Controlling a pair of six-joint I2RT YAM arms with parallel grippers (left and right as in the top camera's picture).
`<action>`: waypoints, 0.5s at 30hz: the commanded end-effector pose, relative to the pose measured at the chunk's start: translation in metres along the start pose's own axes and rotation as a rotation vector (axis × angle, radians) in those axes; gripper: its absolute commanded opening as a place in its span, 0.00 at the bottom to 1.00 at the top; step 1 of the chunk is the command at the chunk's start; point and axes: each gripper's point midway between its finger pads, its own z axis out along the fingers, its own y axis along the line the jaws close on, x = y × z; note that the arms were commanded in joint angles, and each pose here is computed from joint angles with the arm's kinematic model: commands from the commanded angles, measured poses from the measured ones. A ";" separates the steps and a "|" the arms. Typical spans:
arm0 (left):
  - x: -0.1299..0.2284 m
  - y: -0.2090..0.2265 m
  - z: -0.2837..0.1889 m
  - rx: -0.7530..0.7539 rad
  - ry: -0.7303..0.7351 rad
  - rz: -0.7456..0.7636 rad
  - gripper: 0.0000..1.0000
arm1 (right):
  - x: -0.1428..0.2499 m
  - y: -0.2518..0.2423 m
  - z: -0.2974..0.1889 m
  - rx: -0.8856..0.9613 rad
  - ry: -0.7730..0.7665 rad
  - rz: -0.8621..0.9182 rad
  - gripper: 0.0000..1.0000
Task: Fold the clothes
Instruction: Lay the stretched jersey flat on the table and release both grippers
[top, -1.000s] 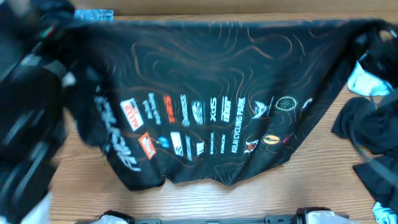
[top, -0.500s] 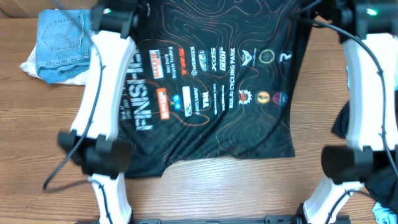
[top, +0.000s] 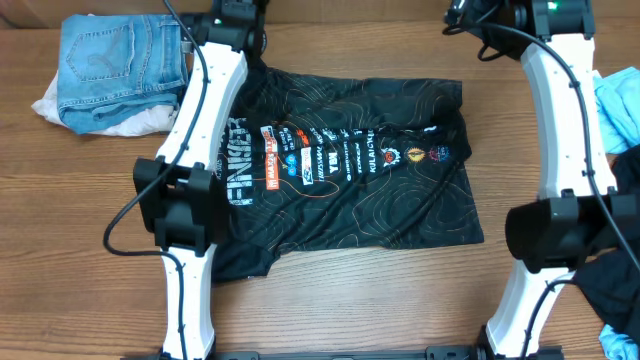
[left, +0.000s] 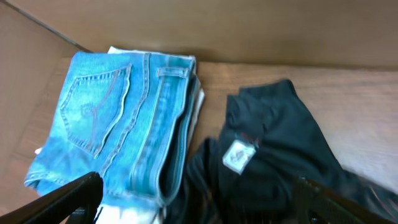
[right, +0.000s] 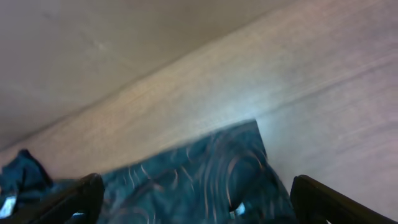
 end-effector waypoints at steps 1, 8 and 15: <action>-0.040 0.028 -0.092 0.044 -0.118 -0.068 1.00 | -0.017 0.000 -0.074 -0.029 -0.097 0.002 1.00; -0.001 0.052 -0.186 0.176 -0.006 -0.100 1.00 | 0.016 -0.019 -0.140 -0.001 -0.035 0.002 1.00; 0.023 0.088 -0.229 0.210 0.052 -0.167 1.00 | 0.044 -0.036 -0.189 0.018 0.000 0.004 1.00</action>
